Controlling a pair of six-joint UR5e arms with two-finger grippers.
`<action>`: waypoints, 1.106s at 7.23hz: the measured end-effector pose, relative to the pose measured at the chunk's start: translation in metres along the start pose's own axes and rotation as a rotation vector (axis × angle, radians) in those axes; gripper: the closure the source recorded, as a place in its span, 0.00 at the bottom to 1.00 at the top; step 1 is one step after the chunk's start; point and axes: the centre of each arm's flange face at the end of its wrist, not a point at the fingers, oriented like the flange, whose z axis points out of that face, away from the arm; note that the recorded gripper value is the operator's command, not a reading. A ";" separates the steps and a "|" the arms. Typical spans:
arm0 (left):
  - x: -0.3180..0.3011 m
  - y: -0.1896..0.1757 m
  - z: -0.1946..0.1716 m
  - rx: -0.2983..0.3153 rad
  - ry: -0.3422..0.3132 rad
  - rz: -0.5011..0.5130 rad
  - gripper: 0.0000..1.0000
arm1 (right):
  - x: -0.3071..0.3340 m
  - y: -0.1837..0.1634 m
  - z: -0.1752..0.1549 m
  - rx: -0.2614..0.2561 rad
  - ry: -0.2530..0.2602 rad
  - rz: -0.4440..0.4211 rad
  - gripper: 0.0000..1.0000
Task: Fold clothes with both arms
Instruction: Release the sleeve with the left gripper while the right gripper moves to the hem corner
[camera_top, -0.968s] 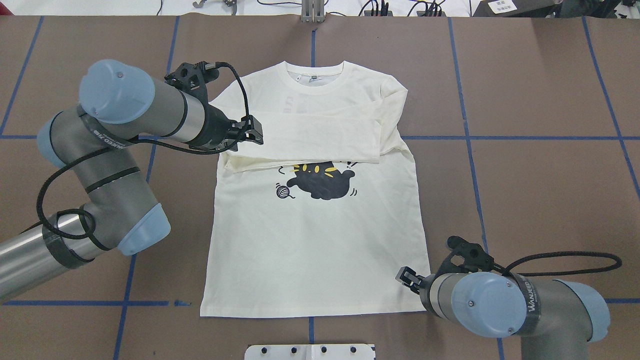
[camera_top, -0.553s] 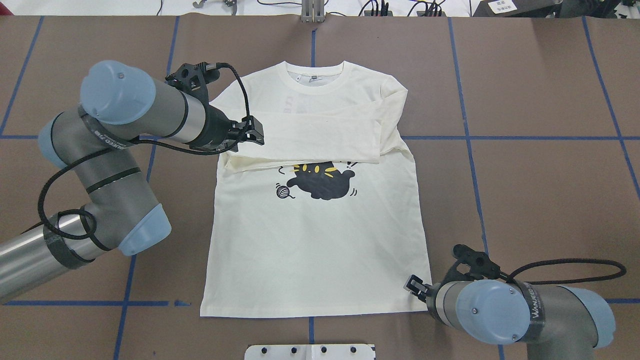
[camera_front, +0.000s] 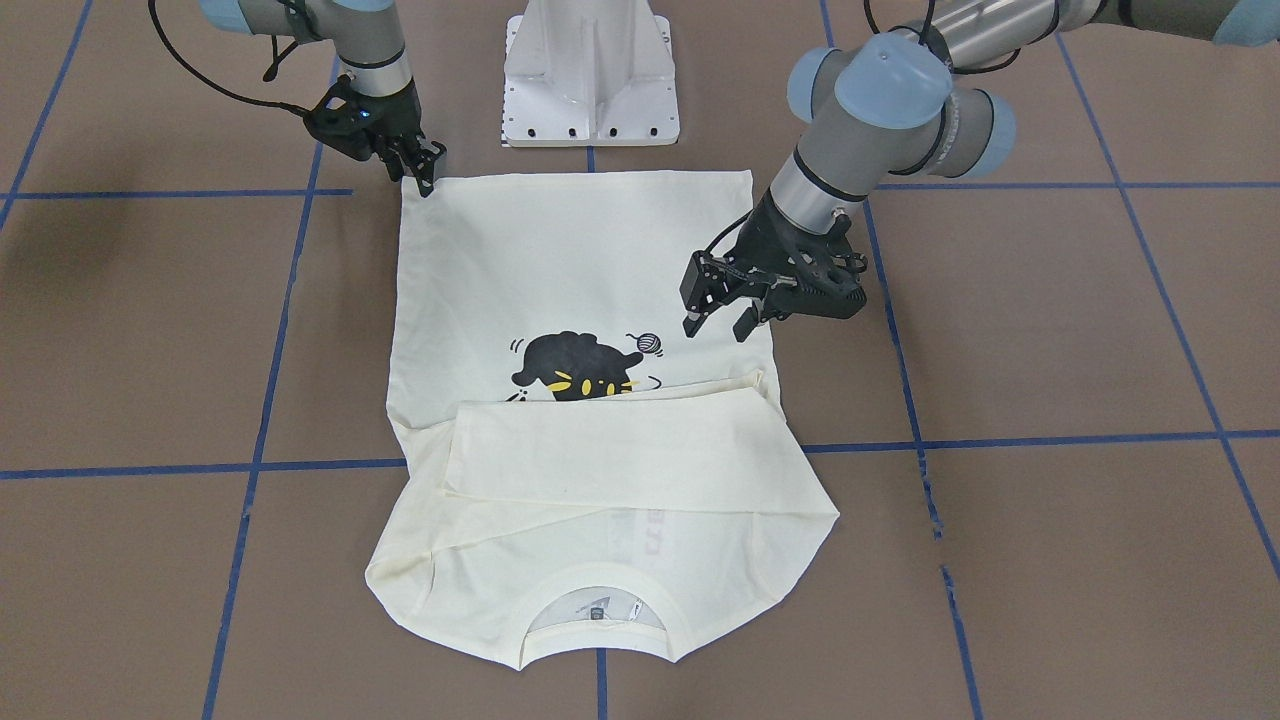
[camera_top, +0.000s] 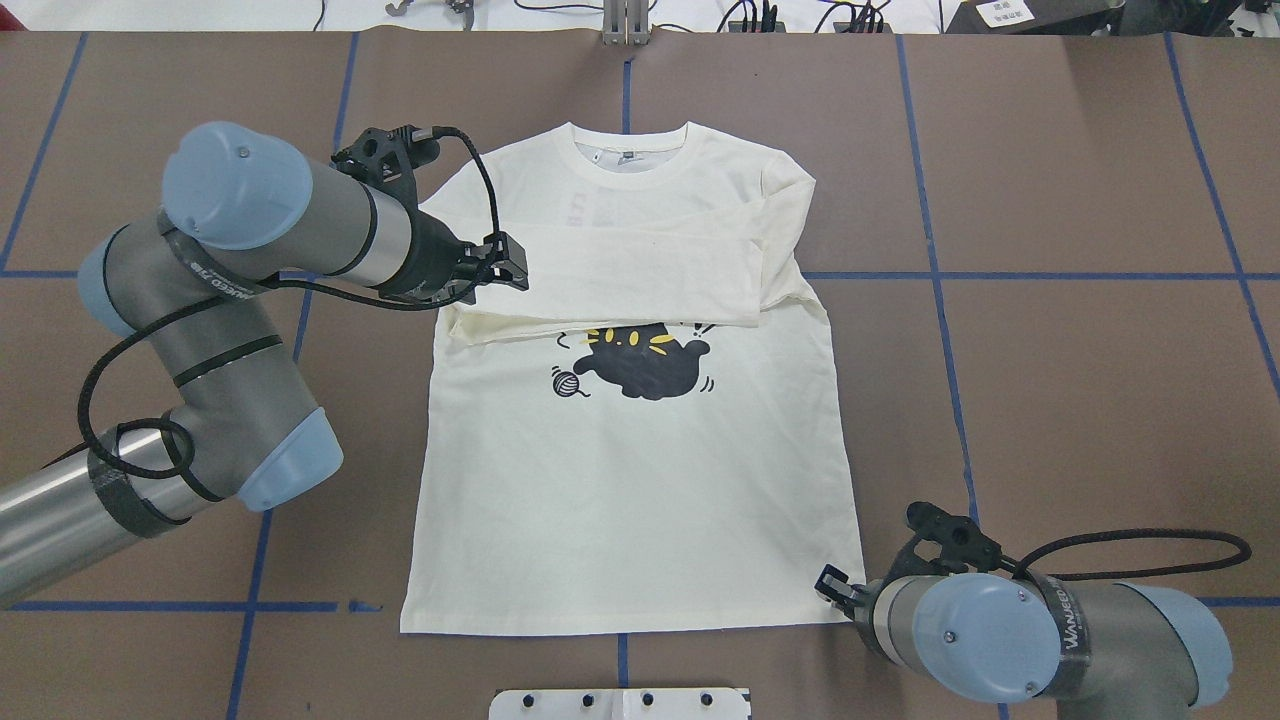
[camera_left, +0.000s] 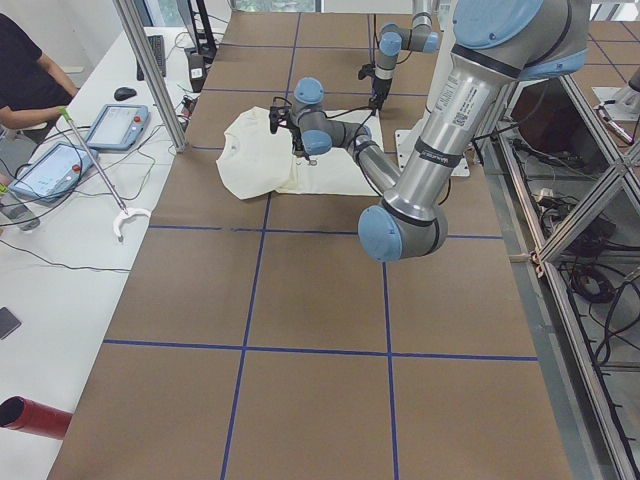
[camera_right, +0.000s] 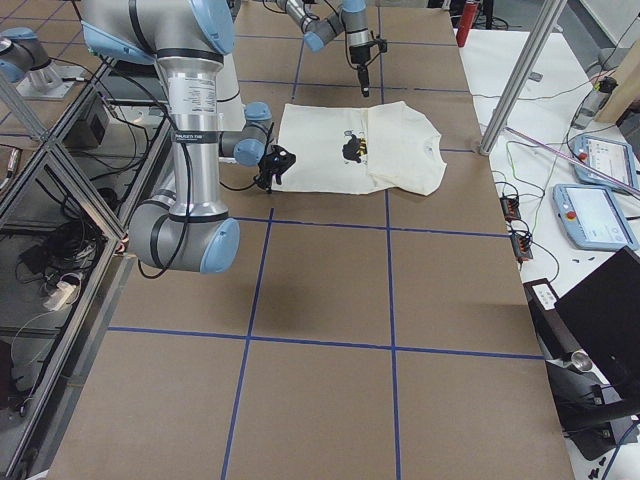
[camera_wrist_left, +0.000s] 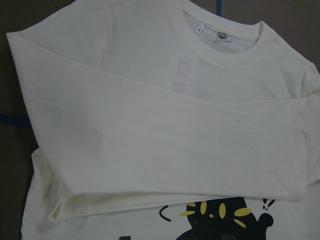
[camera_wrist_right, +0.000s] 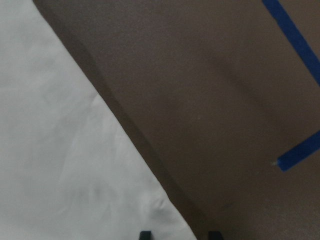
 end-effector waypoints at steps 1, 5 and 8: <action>0.001 0.000 0.000 0.000 0.001 0.001 0.32 | 0.001 0.002 0.000 -0.002 0.001 -0.002 1.00; -0.002 0.026 0.001 -0.022 -0.022 -0.118 0.37 | 0.008 0.005 -0.024 -0.026 -0.022 -0.015 1.00; -0.045 0.151 -0.019 -0.086 -0.146 -0.261 0.38 | 0.012 0.007 -0.030 -0.059 -0.011 -0.019 1.00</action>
